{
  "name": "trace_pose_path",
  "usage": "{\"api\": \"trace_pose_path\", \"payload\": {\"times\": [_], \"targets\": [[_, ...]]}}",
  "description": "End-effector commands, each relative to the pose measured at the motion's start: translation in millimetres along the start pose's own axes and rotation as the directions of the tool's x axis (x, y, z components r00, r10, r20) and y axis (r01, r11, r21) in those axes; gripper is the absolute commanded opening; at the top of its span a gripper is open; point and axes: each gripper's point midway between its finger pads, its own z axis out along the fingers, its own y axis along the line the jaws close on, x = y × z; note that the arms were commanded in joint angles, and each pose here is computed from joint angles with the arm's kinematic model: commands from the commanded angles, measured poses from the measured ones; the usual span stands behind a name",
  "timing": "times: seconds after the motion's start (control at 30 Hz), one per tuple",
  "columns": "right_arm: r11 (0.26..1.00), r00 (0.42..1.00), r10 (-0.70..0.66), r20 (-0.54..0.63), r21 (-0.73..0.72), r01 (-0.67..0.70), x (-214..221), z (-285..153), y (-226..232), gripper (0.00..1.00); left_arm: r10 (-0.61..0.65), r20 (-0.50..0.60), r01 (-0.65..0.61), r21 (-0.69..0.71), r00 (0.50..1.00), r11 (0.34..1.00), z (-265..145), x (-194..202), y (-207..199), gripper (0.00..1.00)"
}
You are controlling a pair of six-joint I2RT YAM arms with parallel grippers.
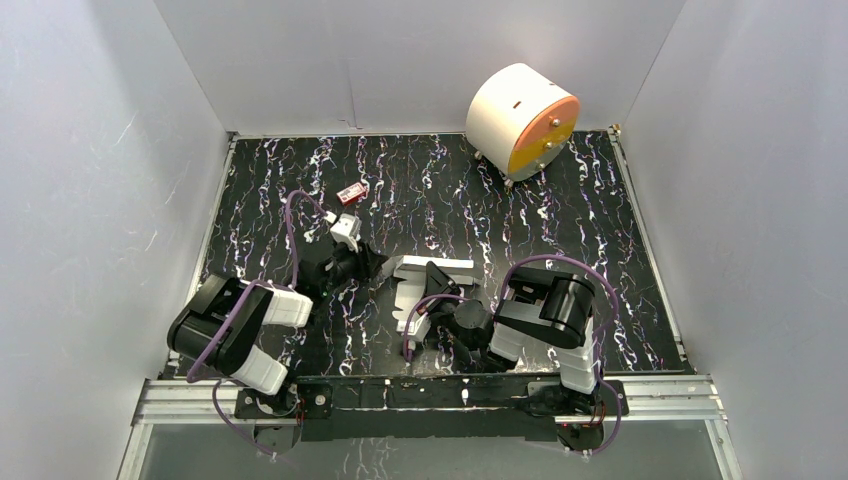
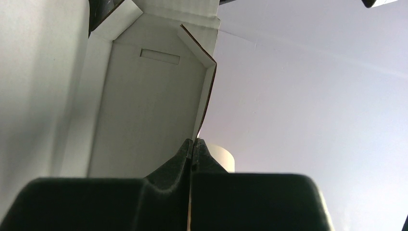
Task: Fold the paper box
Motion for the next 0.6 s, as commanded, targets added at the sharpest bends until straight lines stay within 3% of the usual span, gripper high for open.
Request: {"api": "trace_pose_path", "payload": {"times": [0.0, 0.57], "targets": [[0.999, 0.999, 0.015, 0.045, 0.043, -0.017, -10.0, -0.4, -11.0, 0.0, 0.045, 0.042, -0.051, 0.146, 0.998, 0.988, -0.6, -17.0, -26.8, 0.31], [0.999, 0.998, 0.014, 0.056, 0.03, -0.015, -11.9, 2.6, -12.0, 0.0, 0.043, 0.002, -0.042, 0.291, 0.999, 0.956, -14.5, -3.0, -65.1, 0.23]]}}
